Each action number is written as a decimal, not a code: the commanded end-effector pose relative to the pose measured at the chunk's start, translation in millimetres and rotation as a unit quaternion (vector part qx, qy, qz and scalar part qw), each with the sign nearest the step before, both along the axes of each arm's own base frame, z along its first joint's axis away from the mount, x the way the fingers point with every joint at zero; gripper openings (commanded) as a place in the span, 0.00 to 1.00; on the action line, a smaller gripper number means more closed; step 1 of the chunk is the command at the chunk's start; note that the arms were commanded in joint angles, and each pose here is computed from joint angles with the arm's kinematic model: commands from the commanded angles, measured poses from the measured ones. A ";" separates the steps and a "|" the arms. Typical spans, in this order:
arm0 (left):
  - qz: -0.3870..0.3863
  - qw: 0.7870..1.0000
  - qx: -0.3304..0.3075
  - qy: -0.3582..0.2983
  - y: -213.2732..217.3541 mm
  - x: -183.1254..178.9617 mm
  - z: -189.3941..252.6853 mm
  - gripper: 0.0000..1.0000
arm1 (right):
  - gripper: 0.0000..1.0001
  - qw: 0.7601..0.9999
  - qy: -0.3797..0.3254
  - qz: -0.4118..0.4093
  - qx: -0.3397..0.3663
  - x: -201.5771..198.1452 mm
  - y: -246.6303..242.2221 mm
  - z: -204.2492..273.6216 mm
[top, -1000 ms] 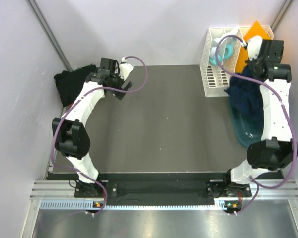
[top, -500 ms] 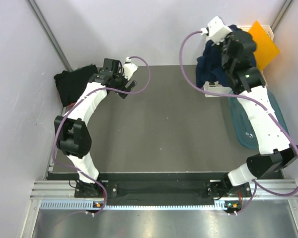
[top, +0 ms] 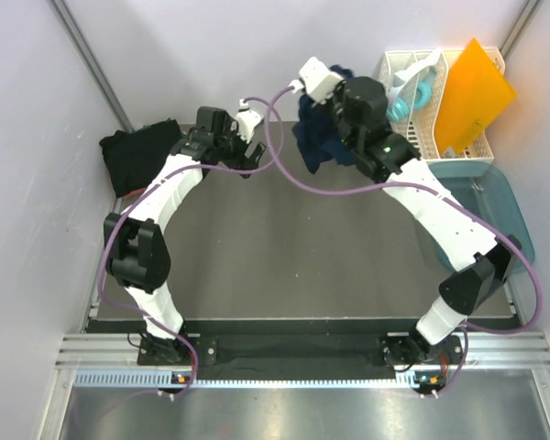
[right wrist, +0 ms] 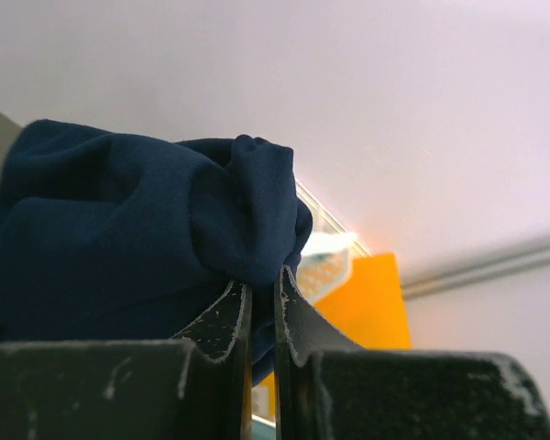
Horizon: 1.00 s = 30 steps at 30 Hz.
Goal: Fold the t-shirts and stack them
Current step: Move the tshirt to the center of the board
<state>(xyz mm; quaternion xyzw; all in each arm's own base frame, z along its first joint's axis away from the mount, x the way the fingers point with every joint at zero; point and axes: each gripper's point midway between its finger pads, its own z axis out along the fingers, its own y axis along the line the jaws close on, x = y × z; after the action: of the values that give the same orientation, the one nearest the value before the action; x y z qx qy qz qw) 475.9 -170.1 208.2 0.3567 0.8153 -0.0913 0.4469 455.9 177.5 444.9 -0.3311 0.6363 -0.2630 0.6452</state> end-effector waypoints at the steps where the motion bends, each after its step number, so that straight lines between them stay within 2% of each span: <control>1: 0.003 0.998 -0.039 -0.049 -5.0 -0.4 28.2 0.95 | 0.00 0.988 -0.054 0.102 0.099 -36.8 53.4 48.6; 2: 0.008 0.998 -0.037 -0.053 -2.9 -1.8 29.6 0.95 | 0.00 0.986 -0.054 0.114 0.108 -43.1 60.2 50.3; 3: 0.018 0.998 -0.032 -0.057 1.6 -4.2 30.4 0.95 | 0.23 0.987 -0.050 0.114 0.102 -42.2 62.1 45.7; 4: 0.033 0.997 -0.025 -0.065 7.5 -2.8 32.0 0.95 | 0.42 0.991 -0.056 0.074 0.098 -35.7 52.2 38.2; 5: 0.042 0.996 -0.023 -0.071 11.2 -3.3 33.2 0.96 | 0.59 0.995 -0.059 0.040 0.064 -26.4 46.3 26.8; 6: 0.050 0.996 -0.019 -0.076 16.7 -7.9 32.5 0.96 | 0.83 0.997 -0.056 0.006 0.043 -20.6 35.2 16.4; 7: 0.061 0.993 -0.014 -0.098 21.5 -5.5 39.4 0.96 | 0.94 0.997 -0.059 -0.040 0.032 -14.9 20.1 6.4; 8: 0.064 0.993 -0.008 -0.099 25.0 -9.9 32.9 0.97 | 1.00 0.996 -0.058 -0.070 0.020 -7.4 0.4 0.9; 12: 0.066 0.987 -0.001 -0.144 34.3 -21.0 53.8 0.99 | 1.00 0.992 -0.026 -0.121 0.032 5.7 -55.0 -16.9; 15: 0.050 0.989 0.011 -0.140 34.3 -28.0 49.1 0.99 | 1.00 0.989 0.016 -0.142 0.032 7.5 -84.6 -35.5; 17: 0.025 0.993 0.028 -0.115 32.5 -35.7 34.6 0.99 | 1.00 0.991 0.092 -0.096 0.030 1.0 -81.5 -64.8; 18: 0.002 0.995 0.028 -0.100 26.7 -39.3 25.3 0.99 | 1.00 0.989 0.142 -0.006 0.031 -3.7 -53.3 -80.6; 19: -0.023 0.995 0.041 -0.090 24.6 -43.4 15.2 0.99 | 0.99 0.972 0.235 0.028 0.001 -26.0 -48.1 -119.8; 20: -0.043 0.995 0.053 -0.076 23.0 -47.8 6.2 0.98 | 0.98 0.958 0.280 0.064 -0.004 -39.1 -36.2 -139.5; 21: -0.058 0.995 0.064 -0.044 23.0 -54.6 -12.9 0.98 | 0.92 0.939 0.328 0.101 -0.017 -54.9 -25.4 -162.2; 22: -0.060 0.995 0.077 -0.038 25.6 -54.9 -19.7 0.96 | 0.89 0.911 0.389 0.132 -0.029 -78.0 -18.3 -189.2; 24: -0.037 0.993 0.105 -0.028 39.6 -52.2 -30.7 0.95 | 0.85 0.878 0.441 0.182 -0.039 -107.2 -0.6 -221.9; 26: -0.012 0.993 0.114 -0.029 57.0 -50.0 -38.0 0.95 | 0.85 0.870 0.444 0.206 -0.063 -125.6 10.6 -234.0; 30: 0.057 0.985 0.142 -0.078 92.0 -45.3 -33.0 0.95 | 0.83 0.841 0.483 0.217 -0.113 -153.4 12.2 -285.9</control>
<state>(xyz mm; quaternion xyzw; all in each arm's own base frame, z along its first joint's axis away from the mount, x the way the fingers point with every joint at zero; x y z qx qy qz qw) 424.8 -115.1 161.8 0.4061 0.8088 0.0025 0.4253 349.0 180.0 184.8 -0.5671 0.7643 -0.0414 0.3043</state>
